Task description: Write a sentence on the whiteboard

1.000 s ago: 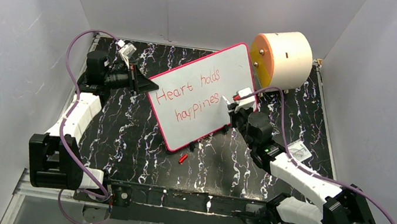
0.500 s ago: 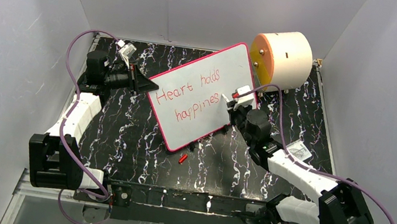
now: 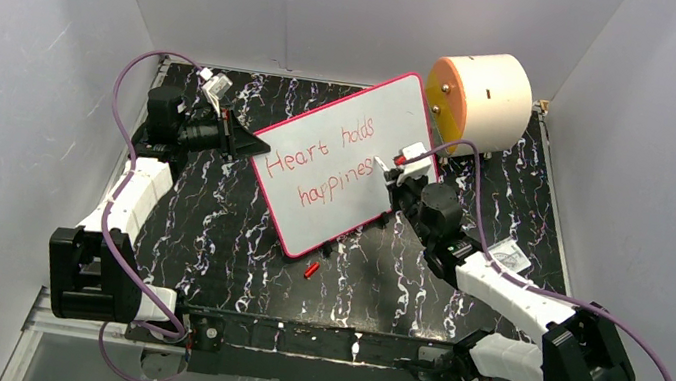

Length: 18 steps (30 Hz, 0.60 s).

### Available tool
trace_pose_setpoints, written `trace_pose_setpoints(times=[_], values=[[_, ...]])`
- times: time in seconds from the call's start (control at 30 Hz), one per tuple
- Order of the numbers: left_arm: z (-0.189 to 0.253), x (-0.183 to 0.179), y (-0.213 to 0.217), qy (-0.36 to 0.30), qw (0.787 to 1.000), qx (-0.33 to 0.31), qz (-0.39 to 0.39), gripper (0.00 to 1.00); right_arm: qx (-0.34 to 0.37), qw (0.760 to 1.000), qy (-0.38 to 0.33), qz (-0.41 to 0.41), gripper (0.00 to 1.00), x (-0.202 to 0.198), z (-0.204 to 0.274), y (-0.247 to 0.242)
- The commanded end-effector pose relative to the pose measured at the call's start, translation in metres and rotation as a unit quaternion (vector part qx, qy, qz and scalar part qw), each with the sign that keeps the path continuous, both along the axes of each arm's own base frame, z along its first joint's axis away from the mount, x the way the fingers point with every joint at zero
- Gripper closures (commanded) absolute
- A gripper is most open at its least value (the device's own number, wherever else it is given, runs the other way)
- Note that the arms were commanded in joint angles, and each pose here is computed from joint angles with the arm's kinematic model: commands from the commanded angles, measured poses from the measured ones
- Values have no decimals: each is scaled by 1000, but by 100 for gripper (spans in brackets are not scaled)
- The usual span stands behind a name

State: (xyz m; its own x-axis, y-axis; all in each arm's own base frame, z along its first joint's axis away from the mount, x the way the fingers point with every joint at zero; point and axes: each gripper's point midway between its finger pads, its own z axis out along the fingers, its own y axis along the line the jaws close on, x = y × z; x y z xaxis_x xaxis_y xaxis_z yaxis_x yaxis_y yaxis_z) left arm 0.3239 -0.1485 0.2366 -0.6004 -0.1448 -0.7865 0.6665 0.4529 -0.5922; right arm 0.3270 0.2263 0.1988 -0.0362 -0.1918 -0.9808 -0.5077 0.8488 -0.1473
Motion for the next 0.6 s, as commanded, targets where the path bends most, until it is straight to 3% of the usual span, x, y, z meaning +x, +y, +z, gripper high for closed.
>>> trace_pose_setpoints(times=[0.0,0.57], values=[[-6,-7,-5,20,1000,-2,-21,100,23,999,-27,20,100,1,32,9],[-5,-7,-5,17,1000,-2,-20,100,-15,1000,5,2,100,-4,8,-5]])
